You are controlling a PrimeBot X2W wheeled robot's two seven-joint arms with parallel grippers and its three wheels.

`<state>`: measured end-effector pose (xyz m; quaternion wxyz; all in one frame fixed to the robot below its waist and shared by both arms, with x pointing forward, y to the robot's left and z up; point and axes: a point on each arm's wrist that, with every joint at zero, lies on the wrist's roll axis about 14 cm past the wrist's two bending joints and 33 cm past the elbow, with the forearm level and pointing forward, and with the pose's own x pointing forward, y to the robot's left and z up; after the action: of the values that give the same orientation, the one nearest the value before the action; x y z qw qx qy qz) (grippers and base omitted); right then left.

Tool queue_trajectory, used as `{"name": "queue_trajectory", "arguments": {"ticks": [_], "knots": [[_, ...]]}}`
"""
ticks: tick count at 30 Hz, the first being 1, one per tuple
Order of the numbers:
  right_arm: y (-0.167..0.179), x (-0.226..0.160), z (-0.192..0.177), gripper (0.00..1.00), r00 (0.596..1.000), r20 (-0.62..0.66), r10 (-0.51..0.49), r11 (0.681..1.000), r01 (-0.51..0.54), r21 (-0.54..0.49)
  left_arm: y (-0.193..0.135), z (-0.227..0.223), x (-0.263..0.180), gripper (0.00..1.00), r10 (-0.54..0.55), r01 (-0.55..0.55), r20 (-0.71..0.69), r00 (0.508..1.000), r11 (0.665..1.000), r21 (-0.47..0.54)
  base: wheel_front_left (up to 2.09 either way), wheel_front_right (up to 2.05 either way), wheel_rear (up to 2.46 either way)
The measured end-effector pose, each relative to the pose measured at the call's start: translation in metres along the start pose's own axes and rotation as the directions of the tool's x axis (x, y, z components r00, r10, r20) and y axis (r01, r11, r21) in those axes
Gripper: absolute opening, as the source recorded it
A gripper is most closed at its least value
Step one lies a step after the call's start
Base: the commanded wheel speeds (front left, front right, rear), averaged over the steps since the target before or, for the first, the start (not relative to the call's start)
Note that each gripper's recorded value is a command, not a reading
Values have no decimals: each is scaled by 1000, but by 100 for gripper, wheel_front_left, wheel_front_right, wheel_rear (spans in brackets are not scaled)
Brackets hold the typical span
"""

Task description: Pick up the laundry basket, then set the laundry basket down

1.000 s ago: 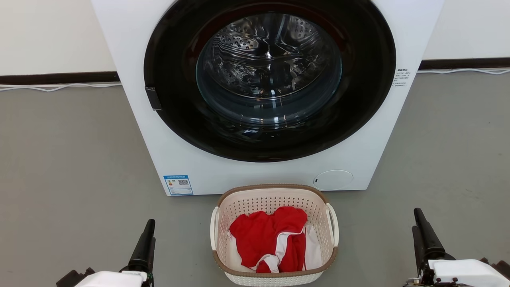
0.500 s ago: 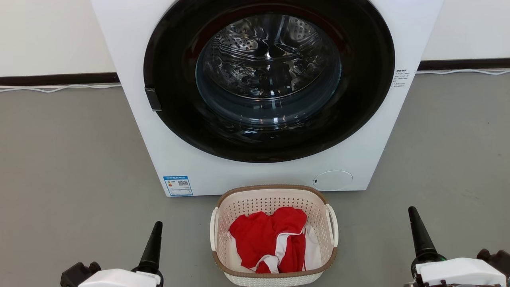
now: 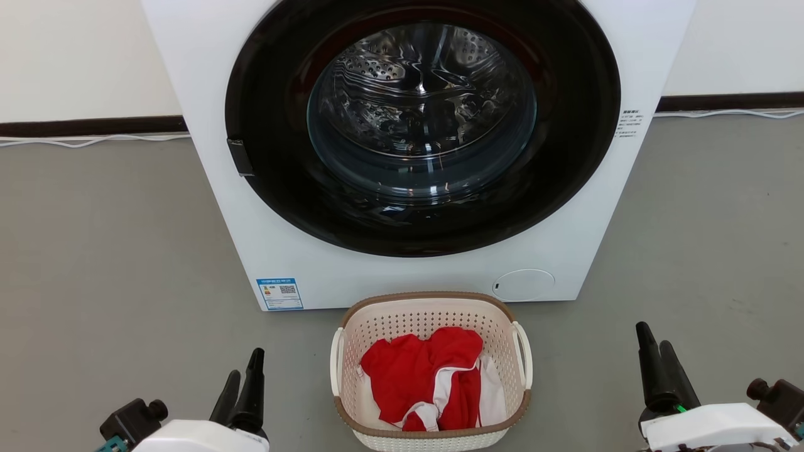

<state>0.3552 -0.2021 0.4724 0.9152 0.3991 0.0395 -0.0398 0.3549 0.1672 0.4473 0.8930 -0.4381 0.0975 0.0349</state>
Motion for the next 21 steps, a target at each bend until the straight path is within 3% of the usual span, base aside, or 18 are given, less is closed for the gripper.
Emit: {"name": "queue_trajectory", "arguments": {"ticks": [8,21], "knots": [[1,-2,3,100,1000,17,9,995,-7,-102,-5,0,-1,100,-21,19,9,1000,992,126,0,0,0],[1,-5,4,100,999,28,18,965,-10,-261,-12,6,0,100,-60,48,32,998,950,309,0,0,0]]}}
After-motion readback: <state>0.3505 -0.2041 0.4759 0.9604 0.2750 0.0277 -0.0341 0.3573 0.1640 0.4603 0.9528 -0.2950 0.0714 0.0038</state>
